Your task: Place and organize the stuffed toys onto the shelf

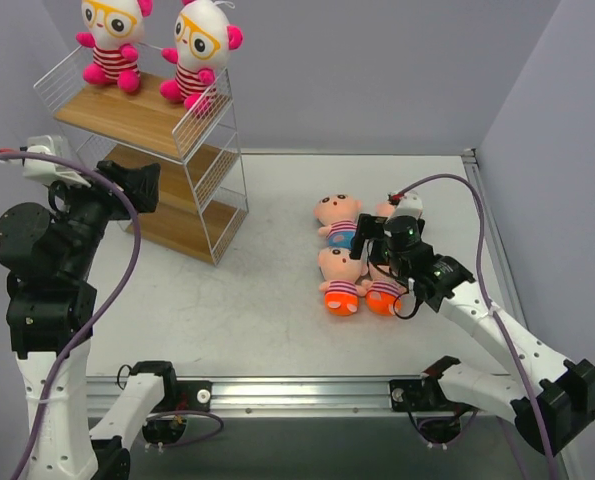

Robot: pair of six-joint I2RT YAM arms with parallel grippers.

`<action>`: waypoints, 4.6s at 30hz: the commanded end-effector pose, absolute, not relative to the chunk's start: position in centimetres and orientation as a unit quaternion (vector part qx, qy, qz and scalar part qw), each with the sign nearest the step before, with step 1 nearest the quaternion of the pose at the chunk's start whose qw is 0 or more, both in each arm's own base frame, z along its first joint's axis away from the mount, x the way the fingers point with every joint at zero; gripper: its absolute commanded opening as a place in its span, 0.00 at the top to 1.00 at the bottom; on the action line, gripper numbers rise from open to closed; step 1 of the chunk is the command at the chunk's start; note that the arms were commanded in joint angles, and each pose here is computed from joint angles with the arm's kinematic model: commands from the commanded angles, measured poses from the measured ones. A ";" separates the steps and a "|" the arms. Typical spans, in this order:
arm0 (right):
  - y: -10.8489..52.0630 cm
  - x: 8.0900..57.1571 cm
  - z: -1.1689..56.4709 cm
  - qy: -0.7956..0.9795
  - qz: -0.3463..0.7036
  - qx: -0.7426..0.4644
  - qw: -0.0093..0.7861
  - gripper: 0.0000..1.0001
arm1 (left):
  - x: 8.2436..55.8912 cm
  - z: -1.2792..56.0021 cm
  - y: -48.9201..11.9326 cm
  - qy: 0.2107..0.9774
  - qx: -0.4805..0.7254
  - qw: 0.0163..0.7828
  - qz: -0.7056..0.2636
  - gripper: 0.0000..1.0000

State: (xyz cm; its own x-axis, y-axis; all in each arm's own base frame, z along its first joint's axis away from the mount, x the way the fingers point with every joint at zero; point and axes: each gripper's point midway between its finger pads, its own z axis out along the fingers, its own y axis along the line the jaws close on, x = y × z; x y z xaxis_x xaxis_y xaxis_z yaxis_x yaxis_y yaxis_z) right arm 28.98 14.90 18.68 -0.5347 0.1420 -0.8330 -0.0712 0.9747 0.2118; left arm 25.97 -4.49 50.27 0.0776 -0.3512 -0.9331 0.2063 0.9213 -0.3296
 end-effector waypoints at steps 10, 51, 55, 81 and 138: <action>17.6 30.3 12.0 0.904 0.163 0.021 0.394 0.31 | 20.5 38.1 -4.1 0.767 -0.068 0.621 -0.149 0.06; 26.6 29.8 15.2 0.856 0.281 0.116 0.417 1.00 | 20.7 21.1 -23.2 0.846 -0.040 0.425 -0.319 0.07; 27.5 29.7 16.3 0.840 0.310 0.139 0.422 1.00 | 20.8 20.6 -25.6 0.843 -0.037 0.425 -0.328 0.09; 29.7 28.6 18.4 0.795 0.405 0.178 0.415 1.00 | 21.3 18.4 -27.1 0.841 -0.076 0.426 -0.325 0.74; 22.1 26.7 21.9 0.778 0.288 0.053 0.556 0.25 | 26.5 16.0 0.9 0.854 -0.328 0.396 -0.075 0.98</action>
State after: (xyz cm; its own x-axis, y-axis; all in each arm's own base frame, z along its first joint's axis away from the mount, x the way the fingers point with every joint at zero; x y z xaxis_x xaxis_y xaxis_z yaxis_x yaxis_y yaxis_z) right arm 26.34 22.37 20.05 -0.4379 0.3966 -0.8068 -0.1973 0.8332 0.5166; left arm 23.22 0.11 13.39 -0.4993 -0.6911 -0.5226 -0.6002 0.7109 -0.3667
